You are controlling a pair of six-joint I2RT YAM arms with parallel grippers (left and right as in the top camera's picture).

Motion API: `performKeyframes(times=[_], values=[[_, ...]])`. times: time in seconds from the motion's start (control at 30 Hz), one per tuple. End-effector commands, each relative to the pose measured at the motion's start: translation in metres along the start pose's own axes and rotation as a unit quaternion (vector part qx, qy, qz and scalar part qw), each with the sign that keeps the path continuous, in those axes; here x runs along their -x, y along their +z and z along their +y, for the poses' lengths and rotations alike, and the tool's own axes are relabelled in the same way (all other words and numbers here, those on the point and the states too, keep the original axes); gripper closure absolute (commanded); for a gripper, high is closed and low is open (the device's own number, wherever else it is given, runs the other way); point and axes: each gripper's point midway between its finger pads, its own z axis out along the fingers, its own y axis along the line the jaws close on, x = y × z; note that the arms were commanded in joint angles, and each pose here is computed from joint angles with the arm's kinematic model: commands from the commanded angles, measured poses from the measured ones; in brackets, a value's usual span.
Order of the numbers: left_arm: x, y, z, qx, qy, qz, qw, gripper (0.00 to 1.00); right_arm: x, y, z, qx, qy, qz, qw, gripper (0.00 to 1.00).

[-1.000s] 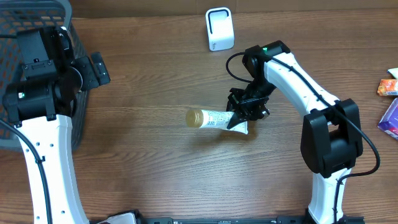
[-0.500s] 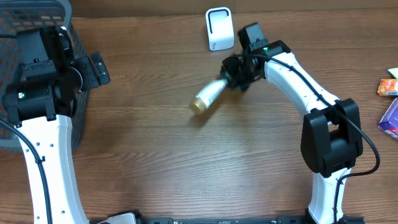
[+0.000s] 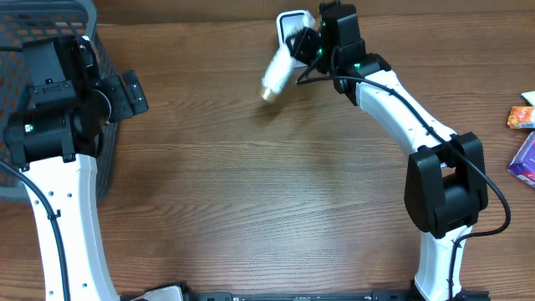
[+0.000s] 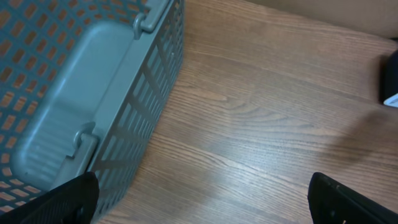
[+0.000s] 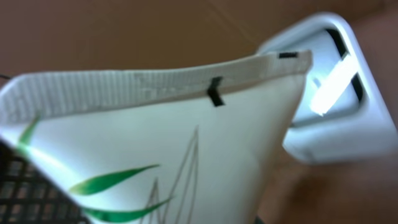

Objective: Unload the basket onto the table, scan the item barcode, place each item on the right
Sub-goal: 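Lift the tube and carry it toward the white scanner, then hold the tube over the scanner window with the right gripper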

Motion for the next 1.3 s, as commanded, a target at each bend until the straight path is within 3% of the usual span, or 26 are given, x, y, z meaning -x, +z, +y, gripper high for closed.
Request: performKeyframes(times=[0.0,0.13,0.2,0.27,0.37,0.67,1.0,1.27], values=[[0.006,-0.005,0.001,0.003,0.006,-0.011,1.0,0.0,0.036,-0.002,0.028,0.055,-0.015,-0.065,0.996,0.87],[0.006,-0.005,0.001,0.003,0.006,-0.011,1.0,0.0,0.059,0.015,0.001,0.081,0.065,-0.104,0.989,0.9],[0.006,-0.005,0.001,0.003,0.006,-0.011,1.0,0.0,0.07,0.025,-0.01,0.135,0.104,-0.116,0.978,0.95],[0.006,-0.005,0.001,0.003,0.006,-0.011,1.0,0.0,0.084,0.027,-0.019,0.191,0.148,-0.138,0.961,0.94],[0.006,-0.005,0.001,0.003,0.006,-0.011,1.0,0.0,0.096,0.028,-0.036,0.189,0.167,-0.168,0.953,0.91],[0.006,-0.005,0.001,0.003,0.006,-0.011,1.0,0.0,0.108,0.029,-0.056,0.164,0.182,-0.216,0.945,0.93],[0.006,-0.005,0.001,0.003,0.006,-0.011,1.0,0.0,0.126,0.046,-0.039,0.197,0.178,-0.232,0.936,0.96],[0.006,-0.005,0.001,0.003,0.006,-0.011,1.0,0.0,0.103,0.07,-0.07,0.144,0.2,-0.206,0.947,0.96]])
